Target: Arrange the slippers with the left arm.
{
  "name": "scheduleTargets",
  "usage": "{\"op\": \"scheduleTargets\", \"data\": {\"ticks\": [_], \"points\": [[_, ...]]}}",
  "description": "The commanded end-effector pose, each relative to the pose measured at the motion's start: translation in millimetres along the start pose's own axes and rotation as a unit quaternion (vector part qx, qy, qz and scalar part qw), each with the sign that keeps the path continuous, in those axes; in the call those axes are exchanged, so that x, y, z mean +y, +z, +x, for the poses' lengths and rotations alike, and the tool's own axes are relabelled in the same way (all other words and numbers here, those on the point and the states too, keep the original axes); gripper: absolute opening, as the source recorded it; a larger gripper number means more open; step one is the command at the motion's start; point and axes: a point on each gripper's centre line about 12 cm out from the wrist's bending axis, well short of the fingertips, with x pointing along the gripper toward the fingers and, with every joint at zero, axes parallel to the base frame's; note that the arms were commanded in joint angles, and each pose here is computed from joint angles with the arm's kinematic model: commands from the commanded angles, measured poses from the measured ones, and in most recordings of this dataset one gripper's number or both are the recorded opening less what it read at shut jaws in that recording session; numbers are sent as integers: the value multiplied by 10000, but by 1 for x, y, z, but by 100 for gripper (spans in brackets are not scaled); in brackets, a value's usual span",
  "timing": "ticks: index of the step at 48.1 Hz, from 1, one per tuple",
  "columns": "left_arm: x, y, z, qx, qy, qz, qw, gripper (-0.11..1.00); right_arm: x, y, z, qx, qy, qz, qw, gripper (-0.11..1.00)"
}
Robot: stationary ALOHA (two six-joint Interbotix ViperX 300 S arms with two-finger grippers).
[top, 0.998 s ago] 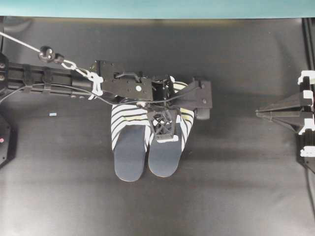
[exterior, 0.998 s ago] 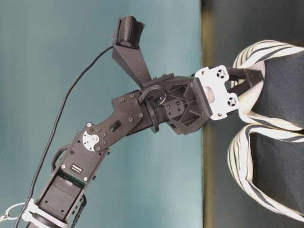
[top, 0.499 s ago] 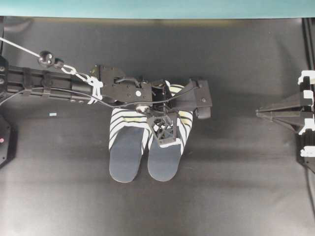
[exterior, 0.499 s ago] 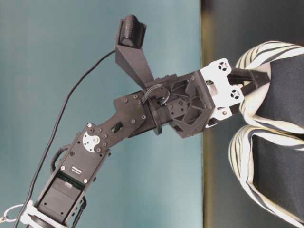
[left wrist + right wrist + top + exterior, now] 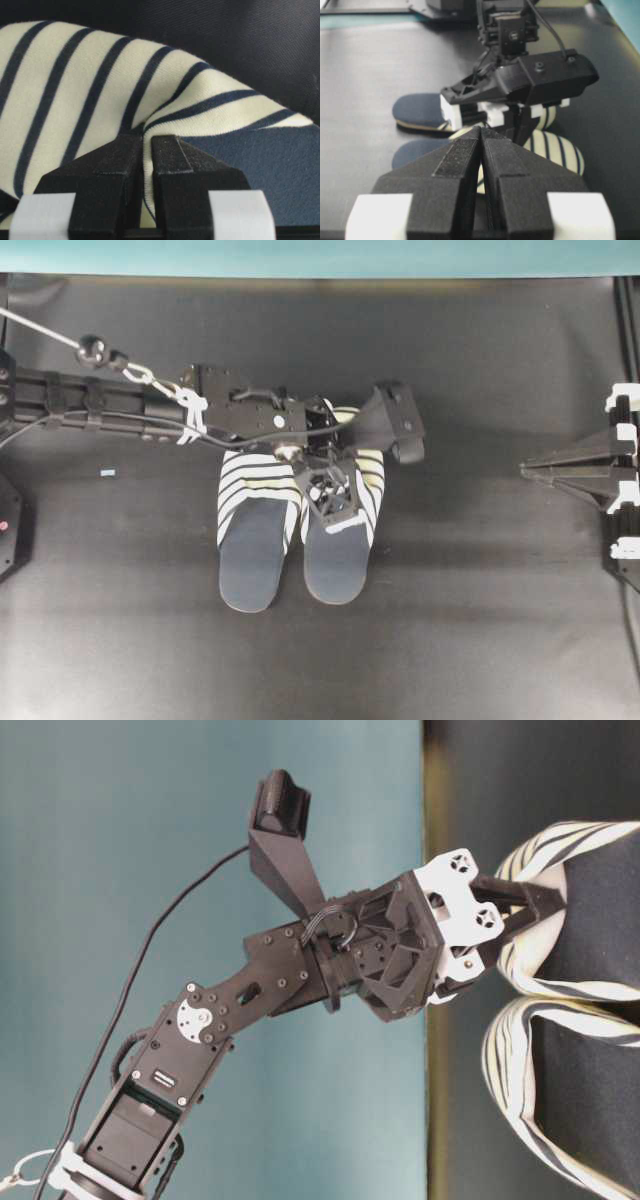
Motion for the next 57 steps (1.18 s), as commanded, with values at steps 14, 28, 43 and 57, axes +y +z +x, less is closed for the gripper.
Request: {"op": "scheduleTargets", "data": {"ticks": [14,28,43,57], "points": [[-12,9,-13,-309,-88,158,9994,1,-1,1,1,-31,-31,35,10000,0],[-17,8,-18,-294,-99,366,9988,15,-1,2,1,-39,-23,34,10000,0],[-18,23,-56,-742,-162,461,9960,88,-1,1,1,-16,-23,34,10000,0],[-39,22,-142,-1509,-342,1062,9822,85,-1,1,0,-24,-24,103,9999,0]]}}
